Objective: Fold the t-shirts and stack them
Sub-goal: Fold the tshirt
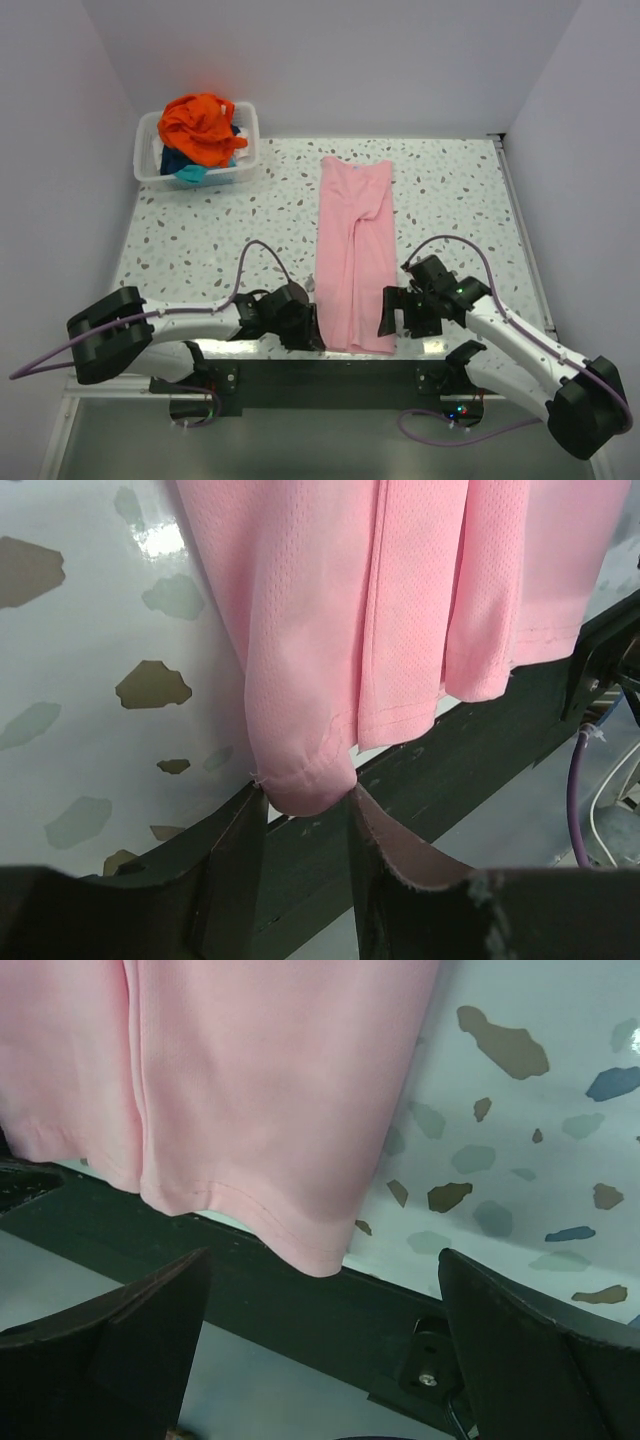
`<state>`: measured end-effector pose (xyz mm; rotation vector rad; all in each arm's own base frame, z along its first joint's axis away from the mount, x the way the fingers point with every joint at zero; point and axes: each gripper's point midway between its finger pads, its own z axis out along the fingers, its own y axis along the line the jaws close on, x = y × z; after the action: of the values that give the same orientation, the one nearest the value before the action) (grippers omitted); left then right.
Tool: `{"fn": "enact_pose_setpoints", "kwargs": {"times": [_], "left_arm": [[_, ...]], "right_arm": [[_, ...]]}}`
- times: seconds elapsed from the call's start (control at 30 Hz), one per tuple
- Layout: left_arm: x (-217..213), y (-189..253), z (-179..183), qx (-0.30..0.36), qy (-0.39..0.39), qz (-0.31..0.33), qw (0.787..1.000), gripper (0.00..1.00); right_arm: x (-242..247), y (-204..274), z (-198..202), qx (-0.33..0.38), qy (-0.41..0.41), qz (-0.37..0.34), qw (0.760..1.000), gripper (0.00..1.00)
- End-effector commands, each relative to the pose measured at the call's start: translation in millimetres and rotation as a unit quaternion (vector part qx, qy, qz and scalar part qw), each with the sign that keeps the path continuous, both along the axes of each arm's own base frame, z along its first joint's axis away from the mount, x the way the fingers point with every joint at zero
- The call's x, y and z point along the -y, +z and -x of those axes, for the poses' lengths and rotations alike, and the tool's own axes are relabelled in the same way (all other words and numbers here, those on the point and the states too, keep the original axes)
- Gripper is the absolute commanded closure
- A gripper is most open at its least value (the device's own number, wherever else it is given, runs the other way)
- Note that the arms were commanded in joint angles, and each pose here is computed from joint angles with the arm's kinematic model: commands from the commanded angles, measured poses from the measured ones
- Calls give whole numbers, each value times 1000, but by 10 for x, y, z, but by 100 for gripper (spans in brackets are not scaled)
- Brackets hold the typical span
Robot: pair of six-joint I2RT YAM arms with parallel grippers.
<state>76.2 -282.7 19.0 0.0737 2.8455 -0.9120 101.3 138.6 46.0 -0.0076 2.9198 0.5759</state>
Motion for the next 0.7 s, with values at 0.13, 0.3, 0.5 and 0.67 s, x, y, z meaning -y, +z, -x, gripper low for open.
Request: {"fn": "enact_pose_setpoints", "kwargs": {"times": [0.13,0.3,0.5,0.67], "left_arm": [[25,-56,-160,30,17,-25,999,76],[38,-36,-185,40,11,-25,999,100],[-35,-56,-126,32,17,-20,999,100],[-117,-56,-92,30,25,-19,999,100]], "right_arm": [[-202,-48,164,-22,29,-39,999,2],[-196,-189,276,-48,24,-34,998,10],[-287,-269,324,-60,10,-55,997,36],[-269,-367,320,-63,-5,-48,997,55]]}}
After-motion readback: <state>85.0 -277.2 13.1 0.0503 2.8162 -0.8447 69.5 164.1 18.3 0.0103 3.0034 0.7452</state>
